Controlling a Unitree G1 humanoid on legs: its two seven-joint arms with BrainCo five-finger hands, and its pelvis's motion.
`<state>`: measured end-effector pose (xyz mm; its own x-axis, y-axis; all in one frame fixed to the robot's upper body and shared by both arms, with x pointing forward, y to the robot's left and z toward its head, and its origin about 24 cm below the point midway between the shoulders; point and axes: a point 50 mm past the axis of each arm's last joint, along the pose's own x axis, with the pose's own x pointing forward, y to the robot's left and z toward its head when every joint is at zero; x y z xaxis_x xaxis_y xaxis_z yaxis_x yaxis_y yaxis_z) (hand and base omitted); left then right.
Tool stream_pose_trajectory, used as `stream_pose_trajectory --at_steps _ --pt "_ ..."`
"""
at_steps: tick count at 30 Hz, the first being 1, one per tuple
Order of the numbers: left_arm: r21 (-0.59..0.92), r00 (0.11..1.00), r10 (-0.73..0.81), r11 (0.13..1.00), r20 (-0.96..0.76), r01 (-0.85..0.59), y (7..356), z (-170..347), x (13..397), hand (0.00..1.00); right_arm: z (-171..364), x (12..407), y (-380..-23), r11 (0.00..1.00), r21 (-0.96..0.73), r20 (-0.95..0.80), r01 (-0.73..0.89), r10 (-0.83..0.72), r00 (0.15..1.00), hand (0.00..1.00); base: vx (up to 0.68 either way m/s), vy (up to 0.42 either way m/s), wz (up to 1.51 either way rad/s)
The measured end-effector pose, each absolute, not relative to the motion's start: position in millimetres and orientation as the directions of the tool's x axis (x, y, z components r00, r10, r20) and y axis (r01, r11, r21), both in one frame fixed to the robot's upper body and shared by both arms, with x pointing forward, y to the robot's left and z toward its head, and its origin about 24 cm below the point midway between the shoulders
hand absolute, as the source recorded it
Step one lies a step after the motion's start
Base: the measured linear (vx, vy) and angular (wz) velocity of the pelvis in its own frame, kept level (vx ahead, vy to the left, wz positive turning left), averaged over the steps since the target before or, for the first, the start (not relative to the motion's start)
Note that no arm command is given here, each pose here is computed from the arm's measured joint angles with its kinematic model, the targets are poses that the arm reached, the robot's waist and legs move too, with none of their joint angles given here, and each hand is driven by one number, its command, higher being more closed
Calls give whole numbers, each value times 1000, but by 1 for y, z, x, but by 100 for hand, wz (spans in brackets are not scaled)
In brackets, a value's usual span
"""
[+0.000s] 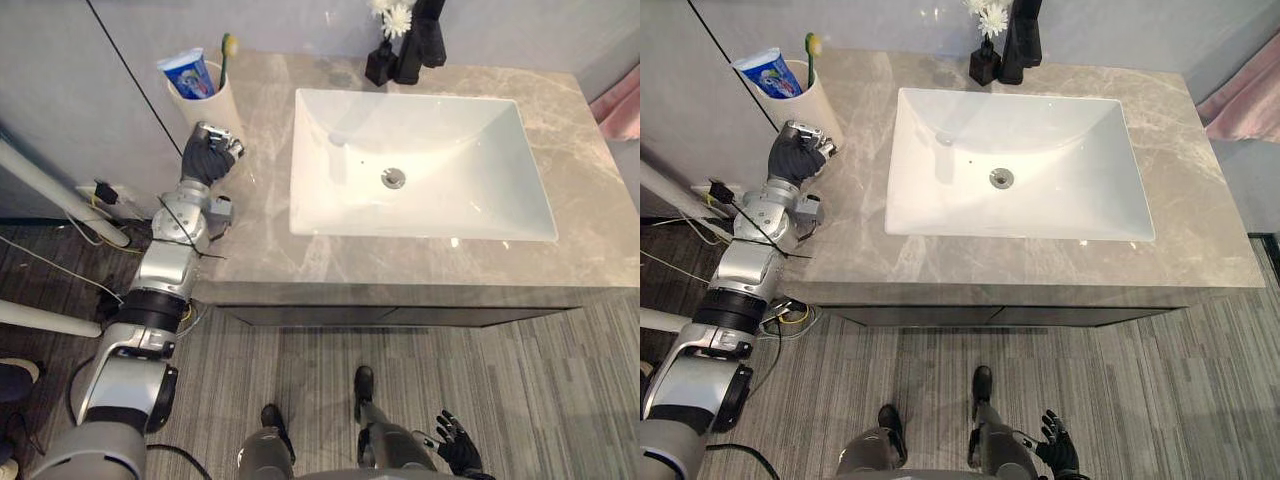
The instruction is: Organize washtable
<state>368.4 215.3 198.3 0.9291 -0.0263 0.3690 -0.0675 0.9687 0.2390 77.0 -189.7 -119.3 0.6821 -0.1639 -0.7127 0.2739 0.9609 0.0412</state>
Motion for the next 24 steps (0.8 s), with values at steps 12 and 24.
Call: stream_pose_trajectory --at_steps 12,24 --pt "249 914 -61 967 401 -45 202 189 353 100 -119 78 -190 959 32 -710 283 -177 681 0 0 0 0" --pt "-9 914 170 984 367 -179 227 114 205 100 -127 63 -205 949 -19 -748 315 -223 626 0 37 10 14"
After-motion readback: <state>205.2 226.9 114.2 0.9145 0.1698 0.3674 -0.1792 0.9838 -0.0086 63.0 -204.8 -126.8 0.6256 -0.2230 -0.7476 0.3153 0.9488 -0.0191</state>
